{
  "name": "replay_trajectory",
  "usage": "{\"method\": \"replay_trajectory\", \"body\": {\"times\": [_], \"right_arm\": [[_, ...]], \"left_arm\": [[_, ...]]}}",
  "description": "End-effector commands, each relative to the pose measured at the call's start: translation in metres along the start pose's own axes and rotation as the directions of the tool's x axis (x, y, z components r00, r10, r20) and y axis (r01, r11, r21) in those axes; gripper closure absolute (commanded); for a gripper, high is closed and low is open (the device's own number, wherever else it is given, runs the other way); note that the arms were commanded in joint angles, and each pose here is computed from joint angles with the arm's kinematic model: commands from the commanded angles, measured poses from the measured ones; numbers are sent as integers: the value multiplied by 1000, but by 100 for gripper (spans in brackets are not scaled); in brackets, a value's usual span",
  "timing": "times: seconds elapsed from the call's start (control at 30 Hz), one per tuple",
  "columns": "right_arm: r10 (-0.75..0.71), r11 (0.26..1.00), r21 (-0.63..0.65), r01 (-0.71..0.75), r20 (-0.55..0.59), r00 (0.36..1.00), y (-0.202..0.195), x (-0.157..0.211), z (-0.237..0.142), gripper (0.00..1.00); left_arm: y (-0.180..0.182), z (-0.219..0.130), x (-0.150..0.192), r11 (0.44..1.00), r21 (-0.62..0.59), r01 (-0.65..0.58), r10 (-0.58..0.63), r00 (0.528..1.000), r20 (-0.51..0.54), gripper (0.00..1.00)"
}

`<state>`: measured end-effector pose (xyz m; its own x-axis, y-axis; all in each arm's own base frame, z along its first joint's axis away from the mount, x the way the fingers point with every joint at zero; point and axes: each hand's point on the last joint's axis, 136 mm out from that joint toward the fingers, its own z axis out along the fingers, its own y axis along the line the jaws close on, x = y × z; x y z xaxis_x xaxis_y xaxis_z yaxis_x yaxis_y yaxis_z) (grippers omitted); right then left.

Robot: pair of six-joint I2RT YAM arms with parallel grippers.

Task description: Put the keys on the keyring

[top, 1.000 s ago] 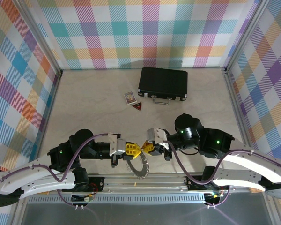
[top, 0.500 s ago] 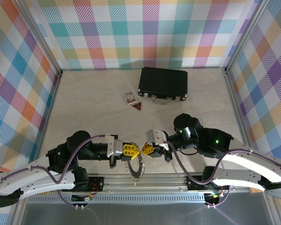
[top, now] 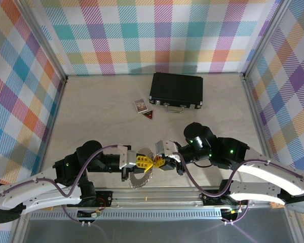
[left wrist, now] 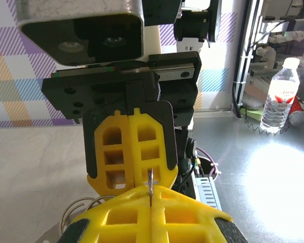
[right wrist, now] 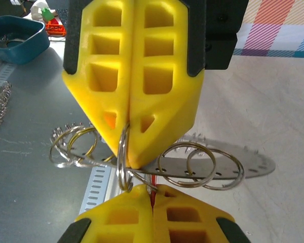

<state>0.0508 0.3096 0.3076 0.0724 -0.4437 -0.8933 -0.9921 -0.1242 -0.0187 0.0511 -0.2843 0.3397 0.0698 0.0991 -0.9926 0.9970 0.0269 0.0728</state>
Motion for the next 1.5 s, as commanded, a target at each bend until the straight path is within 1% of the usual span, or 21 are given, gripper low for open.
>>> {"method": "replay_trajectory", "body": {"times": [0.0,0.27,0.57,0.67,0.93,1.23,1.33,1.47], "right_arm": [[-35,999,-16,36,30,999,4,-11,-2,97],[-54,998,-13,55,87,995,10,-19,-13,91],[-72,997,0,73,161,984,16,-23,-24,64],[-67,998,1,68,153,986,15,-20,-22,60],[-56,998,-4,58,165,985,14,-19,-16,56],[-26,997,-60,39,203,979,18,-24,-9,49],[-19,998,-57,31,203,979,16,-22,-5,49],[-14,999,-36,21,198,980,11,-20,-1,54]], "left_arm": [[-7,-6,-34,998,34,-51,47,992,115,100],[-7,-7,-36,998,29,-56,52,992,118,100],[-9,-14,-44,998,26,-59,54,985,164,100],[-9,-16,-44,998,22,-58,53,984,172,100],[-10,-16,-44,998,26,-53,48,984,174,100],[-6,-16,-42,999,3,-53,52,984,173,100],[-4,-16,-41,999,-11,-53,54,983,176,100],[-4,-15,-41,999,-6,-54,54,981,184,100]]}}
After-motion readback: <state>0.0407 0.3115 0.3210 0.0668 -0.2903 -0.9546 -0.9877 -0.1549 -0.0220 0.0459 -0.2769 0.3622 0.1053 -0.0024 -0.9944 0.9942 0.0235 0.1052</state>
